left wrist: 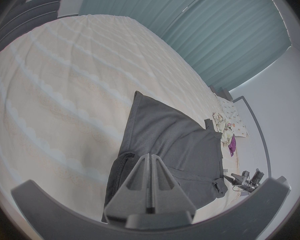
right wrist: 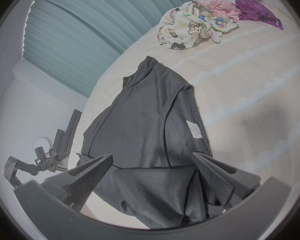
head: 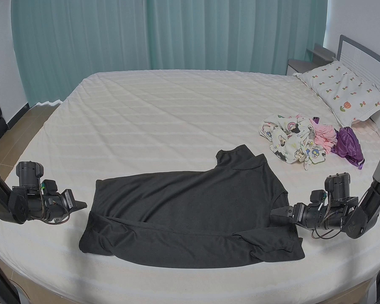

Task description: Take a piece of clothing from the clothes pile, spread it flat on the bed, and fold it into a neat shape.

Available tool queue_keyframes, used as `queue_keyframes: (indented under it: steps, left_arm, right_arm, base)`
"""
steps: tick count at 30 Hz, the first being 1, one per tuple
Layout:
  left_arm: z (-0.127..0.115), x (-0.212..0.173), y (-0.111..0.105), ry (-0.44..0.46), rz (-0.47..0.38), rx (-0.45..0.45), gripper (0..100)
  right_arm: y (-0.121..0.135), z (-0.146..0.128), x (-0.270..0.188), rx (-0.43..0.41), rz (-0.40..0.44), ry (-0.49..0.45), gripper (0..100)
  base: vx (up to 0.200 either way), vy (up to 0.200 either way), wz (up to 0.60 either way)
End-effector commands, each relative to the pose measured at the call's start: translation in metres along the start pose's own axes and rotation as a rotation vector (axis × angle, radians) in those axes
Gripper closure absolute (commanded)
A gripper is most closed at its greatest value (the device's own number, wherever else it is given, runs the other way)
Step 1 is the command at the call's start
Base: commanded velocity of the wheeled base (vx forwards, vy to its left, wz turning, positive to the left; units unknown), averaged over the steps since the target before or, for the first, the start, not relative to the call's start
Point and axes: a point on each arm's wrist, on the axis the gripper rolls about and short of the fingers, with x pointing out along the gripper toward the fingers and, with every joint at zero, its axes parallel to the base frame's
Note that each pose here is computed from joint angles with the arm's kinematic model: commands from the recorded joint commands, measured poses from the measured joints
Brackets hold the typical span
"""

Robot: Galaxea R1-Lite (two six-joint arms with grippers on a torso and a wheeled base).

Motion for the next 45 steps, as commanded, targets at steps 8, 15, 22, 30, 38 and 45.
queue_keyframes:
  steps: [8,15,22,30,38,45]
  left_arm:
    - [-0.006,0.019,0.014,0.053,0.001,0.045,0]
    - [-0.01,0.035,0.017,0.064,-0.011,0.055,0]
    - [-0.016,0.045,0.011,0.088,0.002,0.085,0]
    - [-0.018,0.045,0.01,0.064,0.077,0.094,100]
    - [-0.016,0.044,0.009,0.04,0.114,0.093,100]
    - [-0.006,0.026,0.003,-0.024,0.106,0.084,100]
  right_arm:
    - [0.002,-0.009,-0.016,-0.002,-0.004,0.006,0]
    - [0.002,-0.023,-0.028,-0.044,-0.016,0.029,0]
    - [0.0,-0.029,-0.034,-0.055,-0.002,0.015,0]
    - [0.001,-0.028,-0.033,-0.056,0.008,0.001,0]
    - [0.003,-0.025,-0.032,-0.07,0.017,-0.01,0]
    - [0.002,-0.019,-0.022,-0.071,0.026,-0.01,0]
  base:
    - [0.0,0.0,0.0]
    - [0.0,0.0,0.0]
    - [0.0,0.0,0.0]
    - [0.0,0.0,0.0]
    - [0.0,0.0,0.0]
    - [0.0,0.0,0.0]
